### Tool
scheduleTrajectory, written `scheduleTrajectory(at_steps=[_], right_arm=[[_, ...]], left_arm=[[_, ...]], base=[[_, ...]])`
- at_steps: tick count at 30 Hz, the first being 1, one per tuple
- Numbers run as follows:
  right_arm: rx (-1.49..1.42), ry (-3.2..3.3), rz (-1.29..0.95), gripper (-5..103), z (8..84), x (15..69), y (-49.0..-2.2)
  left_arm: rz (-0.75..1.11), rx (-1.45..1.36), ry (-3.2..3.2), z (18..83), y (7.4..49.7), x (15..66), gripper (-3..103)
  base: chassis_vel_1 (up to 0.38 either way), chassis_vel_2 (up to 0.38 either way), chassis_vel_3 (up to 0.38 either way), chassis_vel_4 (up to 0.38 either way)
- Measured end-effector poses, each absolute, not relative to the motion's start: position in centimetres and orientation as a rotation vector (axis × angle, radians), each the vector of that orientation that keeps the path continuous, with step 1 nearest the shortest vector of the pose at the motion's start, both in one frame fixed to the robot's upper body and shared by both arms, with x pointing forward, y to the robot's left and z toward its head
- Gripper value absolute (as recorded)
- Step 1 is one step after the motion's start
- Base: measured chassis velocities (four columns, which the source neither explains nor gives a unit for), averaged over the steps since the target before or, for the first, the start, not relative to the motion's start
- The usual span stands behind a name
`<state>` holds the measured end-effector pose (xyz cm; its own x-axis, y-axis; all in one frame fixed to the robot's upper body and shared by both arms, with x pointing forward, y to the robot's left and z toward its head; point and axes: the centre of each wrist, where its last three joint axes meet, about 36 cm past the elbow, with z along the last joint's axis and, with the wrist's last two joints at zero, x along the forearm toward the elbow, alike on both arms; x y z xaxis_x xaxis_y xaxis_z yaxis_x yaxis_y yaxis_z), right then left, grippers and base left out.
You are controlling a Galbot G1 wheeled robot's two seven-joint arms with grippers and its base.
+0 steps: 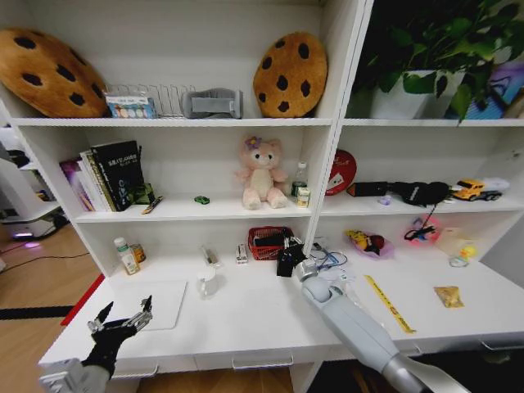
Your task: Organize the objects on the table.
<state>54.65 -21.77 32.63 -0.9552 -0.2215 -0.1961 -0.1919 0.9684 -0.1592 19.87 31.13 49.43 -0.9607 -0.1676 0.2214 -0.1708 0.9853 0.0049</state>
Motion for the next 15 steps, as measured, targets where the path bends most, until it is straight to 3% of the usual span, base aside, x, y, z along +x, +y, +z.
scheduleTrajectory(at_steps=[8,14,15], right_arm=[[-0.319,2.903,-0.216,3,32.32,54.36,-21.44],[-0.331,2.908,-0.221,27,32.06,53.93,-21.40],[-0.331,2.908,-0.221,27,32.06,53.93,-21.40]], left_arm=[[0.021,0.251,-2.908,49.43,31.13,19.87,100],[0.021,0.251,-2.908,49.43,31.13,19.87,100],[0.021,0.251,-2.908,49.43,31.13,19.87,100]], base=[[0.000,0.000,0.000,0.000],[0.000,0.000,0.000,0.000],[0.000,0.000,0.000,0.000]])
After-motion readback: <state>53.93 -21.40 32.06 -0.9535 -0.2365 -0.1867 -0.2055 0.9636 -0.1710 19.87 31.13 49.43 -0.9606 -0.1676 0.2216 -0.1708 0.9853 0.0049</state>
